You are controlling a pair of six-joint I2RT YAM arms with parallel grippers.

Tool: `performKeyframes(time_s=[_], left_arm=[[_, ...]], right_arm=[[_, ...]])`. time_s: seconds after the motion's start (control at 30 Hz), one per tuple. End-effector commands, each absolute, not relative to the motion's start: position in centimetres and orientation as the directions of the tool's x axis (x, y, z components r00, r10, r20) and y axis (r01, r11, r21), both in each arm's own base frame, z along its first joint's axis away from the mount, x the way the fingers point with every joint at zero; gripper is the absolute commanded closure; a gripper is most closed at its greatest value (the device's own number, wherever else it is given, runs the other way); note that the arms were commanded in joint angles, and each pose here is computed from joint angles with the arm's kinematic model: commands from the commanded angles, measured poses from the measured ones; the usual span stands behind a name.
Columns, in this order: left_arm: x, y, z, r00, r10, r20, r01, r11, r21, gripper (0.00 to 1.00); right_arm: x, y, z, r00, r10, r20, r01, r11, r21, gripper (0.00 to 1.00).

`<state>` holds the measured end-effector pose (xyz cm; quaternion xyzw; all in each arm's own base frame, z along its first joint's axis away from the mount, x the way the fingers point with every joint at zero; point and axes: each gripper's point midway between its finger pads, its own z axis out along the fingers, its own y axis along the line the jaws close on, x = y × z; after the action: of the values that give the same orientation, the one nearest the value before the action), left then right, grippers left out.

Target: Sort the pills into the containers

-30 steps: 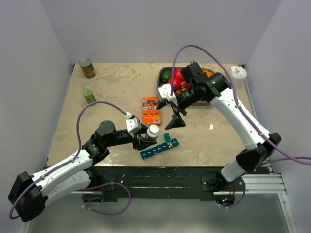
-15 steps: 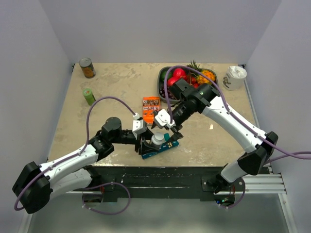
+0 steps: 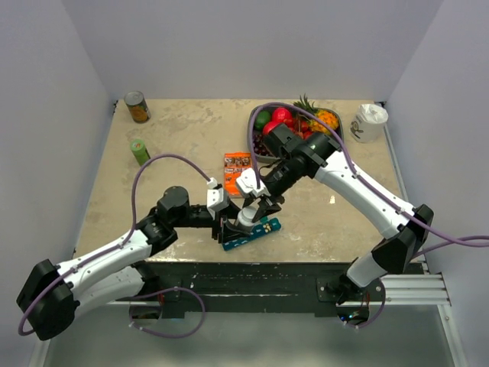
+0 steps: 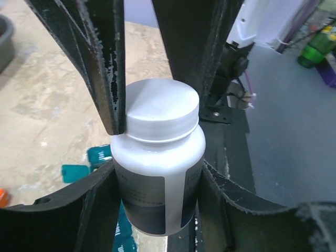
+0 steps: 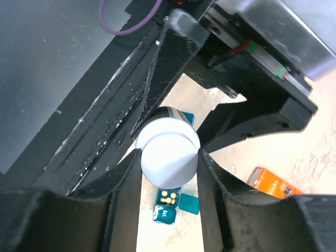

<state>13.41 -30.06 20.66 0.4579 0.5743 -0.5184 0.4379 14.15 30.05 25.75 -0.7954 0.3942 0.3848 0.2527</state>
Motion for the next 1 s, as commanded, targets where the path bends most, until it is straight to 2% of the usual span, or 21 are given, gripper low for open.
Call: performKeyframes(time_s=[0.0, 0.03, 0.07, 0.13, 0.17, 0.23, 0.27, 0.33, 0.37, 0.43, 0.53, 0.57, 0.63, 0.67, 0.73, 0.77, 0.83, 0.87, 0.97], left_arm=[[17.4, -29.0, 26.8, 0.006, -0.071, -0.997, 0.962, 0.274, -0.013, 1.00], [17.7, -28.9, 27.3, 0.051, -0.070, -0.996, 0.952, 0.305, 0.027, 1.00], [19.0, -28.2, 28.1, 0.082, -0.082, -0.993, 0.915, 0.400, 0.042, 1.00], [19.3, -28.4, 28.5, 0.123, -0.084, -0.989, 0.886, 0.459, 0.071, 1.00], [20.7, -27.7, 29.2, 0.171, -0.087, -0.981, 0.828, 0.553, 0.095, 1.00], [20.4, -28.1, 29.1, 0.195, -0.102, -0.976, 0.801, 0.590, 0.099, 1.00], [21.7, -27.4, 29.6, 0.213, -0.126, -0.969, 0.736, 0.672, 0.074, 1.00], [21.7, -27.7, 29.5, 0.231, -0.142, -0.963, 0.701, 0.711, 0.063, 1.00], [22.1, -28.0, 28.6, 0.219, -0.126, -0.968, 0.686, 0.725, 0.061, 1.00], [22.2, -28.7, 27.6, 0.201, -0.117, -0.973, 0.698, 0.714, 0.059, 1.00], [21.2, -29.4, 26.4, 0.177, -0.098, -0.979, 0.746, 0.662, 0.069, 1.00], [20.6, -29.8, 25.9, 0.169, -0.085, -0.982, 0.774, 0.629, 0.079, 1.00], [19.8, -29.7, 24.7, 0.139, -0.051, -0.989, 0.809, 0.582, 0.083, 1.00], [18.7, -30.2, 24.3, 0.129, -0.047, -0.991, 0.855, 0.512, 0.087, 1.00], [18.2, -29.4, 23.5, 0.091, -0.037, -0.995, 0.884, 0.462, 0.063, 1.00], [17.0, -29.6, 23.4, 0.092, -0.038, -0.995, 0.922, 0.379, 0.071, 1.00], [16.5, -28.8, 23.2, 0.038, -0.050, -0.998, 0.941, 0.338, 0.019, 1.00], [15.4, -28.9, 23.1, 0.031, -0.047, -0.998, 0.962, 0.272, 0.017, 1.00], [13.6, -29.3, 23.1, 0.002, -0.018, -1.000, 0.989, 0.145, -0.001, 1.00]], right_arm=[[13.4, 29.6, 25.0, 0.155, -0.593, -0.790, -0.890, -0.432, 0.150, 0.72], [13.6, 29.8, 24.8, 0.118, -0.611, -0.783, -0.896, -0.405, 0.181, 0.72], [13.6, 29.9, 24.5, 0.042, -0.648, -0.761, -0.905, -0.348, 0.246, 0.73], [15.3, 31.1, 23.6, -0.048, -0.680, -0.732, -0.929, -0.239, 0.283, 0.77], [17.5, 32.1, 23.1, -0.165, -0.696, -0.699, -0.952, -0.073, 0.298, 0.77], [19.6, 32.3, 21.8, -0.265, -0.697, -0.666, -0.948, 0.061, 0.313, 0.78], [21.6, 32.3, 21.2, -0.326, -0.686, -0.650, -0.942, 0.179, 0.283, 0.78], [23.5, 31.8, 20.2, -0.384, -0.677, -0.627, -0.923, 0.284, 0.259, 0.77], [23.9, 31.9, 20.2, -0.397, -0.663, -0.635, -0.918, 0.293, 0.268, 0.77], [23.6, 31.9, 20.7, -0.415, -0.639, -0.648, -0.910, 0.275, 0.311, 0.76], [23.3, 31.6, 22.9, -0.361, -0.611, -0.704, -0.931, 0.199, 0.305, 0.65], [22.7, 31.0, 23.4, -0.318, -0.624, -0.714, -0.945, 0.144, 0.295, 0.50], [21.8, 30.5, 26.3, -0.236, -0.591, -0.771, -0.964, 0.046, 0.261, 0.34], [20.9, 29.6, 26.6, -0.139, -0.612, -0.778, -0.979, -0.034, 0.201, 0.21], [21.0, 28.7, 28.0, -0.030, -0.610, -0.792, -0.994, -0.062, 0.085, 0.13], [20.6, 27.9, 29.3, 0.101, -0.588, -0.802, -0.992, -0.120, -0.037, 0.05], [20.6, 27.4, 29.6, 0.174, -0.571, -0.803, -0.984, -0.133, -0.118, 0.01], [19.8, 27.0, 30.7, 0.276, -0.533, -0.800, -0.961, -0.183, -0.209, 0.01], [16.7, 26.7, 30.6, 0.439, -0.404, -0.803, -0.879, -0.379, -0.290, 0.01]])
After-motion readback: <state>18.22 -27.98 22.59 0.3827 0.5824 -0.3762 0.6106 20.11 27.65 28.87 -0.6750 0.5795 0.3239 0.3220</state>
